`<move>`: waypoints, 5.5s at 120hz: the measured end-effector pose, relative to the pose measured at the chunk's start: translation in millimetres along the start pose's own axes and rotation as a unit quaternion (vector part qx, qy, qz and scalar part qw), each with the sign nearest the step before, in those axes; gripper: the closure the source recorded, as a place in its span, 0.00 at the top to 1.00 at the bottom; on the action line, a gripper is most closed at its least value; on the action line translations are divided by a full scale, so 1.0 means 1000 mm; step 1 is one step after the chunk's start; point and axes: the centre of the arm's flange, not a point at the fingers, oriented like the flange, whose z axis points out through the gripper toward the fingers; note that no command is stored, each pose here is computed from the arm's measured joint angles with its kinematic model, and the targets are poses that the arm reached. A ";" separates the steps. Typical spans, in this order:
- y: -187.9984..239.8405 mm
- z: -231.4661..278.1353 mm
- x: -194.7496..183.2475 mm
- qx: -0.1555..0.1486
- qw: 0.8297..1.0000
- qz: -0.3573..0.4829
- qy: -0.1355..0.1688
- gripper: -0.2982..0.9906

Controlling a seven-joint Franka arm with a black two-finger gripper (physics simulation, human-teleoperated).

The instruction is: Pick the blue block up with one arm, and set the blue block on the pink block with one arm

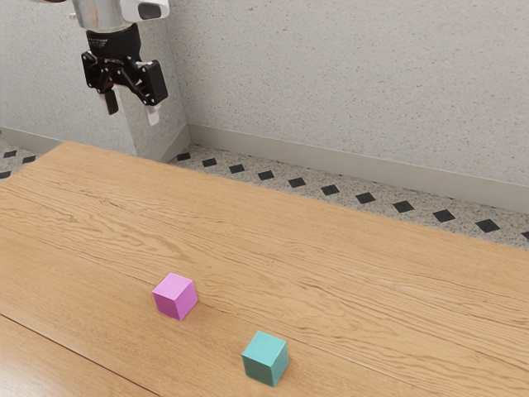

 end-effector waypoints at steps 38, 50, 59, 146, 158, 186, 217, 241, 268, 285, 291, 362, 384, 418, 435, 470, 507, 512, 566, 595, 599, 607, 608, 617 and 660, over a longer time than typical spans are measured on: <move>0.004 -0.091 -0.025 0.000 0.997 0.003 0.082 0.77; 0.033 -0.099 -0.028 -0.002 0.996 0.031 0.082 0.77; 0.060 -0.077 -0.009 -0.004 0.996 0.058 0.061 0.77; 0.172 0.182 0.031 -0.024 0.990 0.135 -0.029 0.77; 0.189 0.206 0.019 -0.025 0.989 0.146 -0.026 0.77; 0.222 0.256 -0.015 -0.039 0.986 0.164 0.000 0.77; 0.236 0.296 -0.046 -0.044 0.984 0.173 0.010 0.77; 0.214 0.313 -0.046 -0.046 0.987 0.148 0.033 0.77; 0.240 0.314 -0.059 -0.048 0.982 0.177 0.050 0.77; 0.234 0.327 -0.064 -0.054 0.984 0.166 0.037 0.77; 0.231 0.333 -0.068 -0.057 0.985 0.160 0.031 0.77; 0.242 0.372 -0.069 -0.087 0.985 0.151 0.010 0.77; 0.226 0.374 -0.059 -0.088 0.987 0.133 0.012 0.77; 0.228 0.382 -0.059 -0.091 0.987 0.133 0.008 0.77; 0.228 0.389 -0.058 -0.093 0.987 0.131 0.002 0.77; 0.229 0.403 -0.052 -0.100 0.987 0.127 -0.012 0.77; 0.225 0.416 -0.046 -0.104 0.987 0.119 -0.023 0.76; 0.226 0.417 -0.044 -0.106 0.987 0.119 -0.024 0.76; 0.227 0.416 -0.038 -0.107 0.987 0.116 -0.025 0.56; 0.222 0.387 -0.038 -0.098 0.989 0.111 -0.003 0.52; 0.222 0.380 -0.038 -0.096 0.989 0.110 0.002 0.52; 0.212 0.364 -0.035 -0.091 0.991 0.101 0.014 0.51; 0.210 0.362 -0.034 -0.090 0.991 0.100 0.015 0.51; 0.192 0.346 -0.030 -0.081 0.993 0.087 0.026 0.51; 0.090 0.304 -0.023 -0.051 0.998 0.010 0.042 0.53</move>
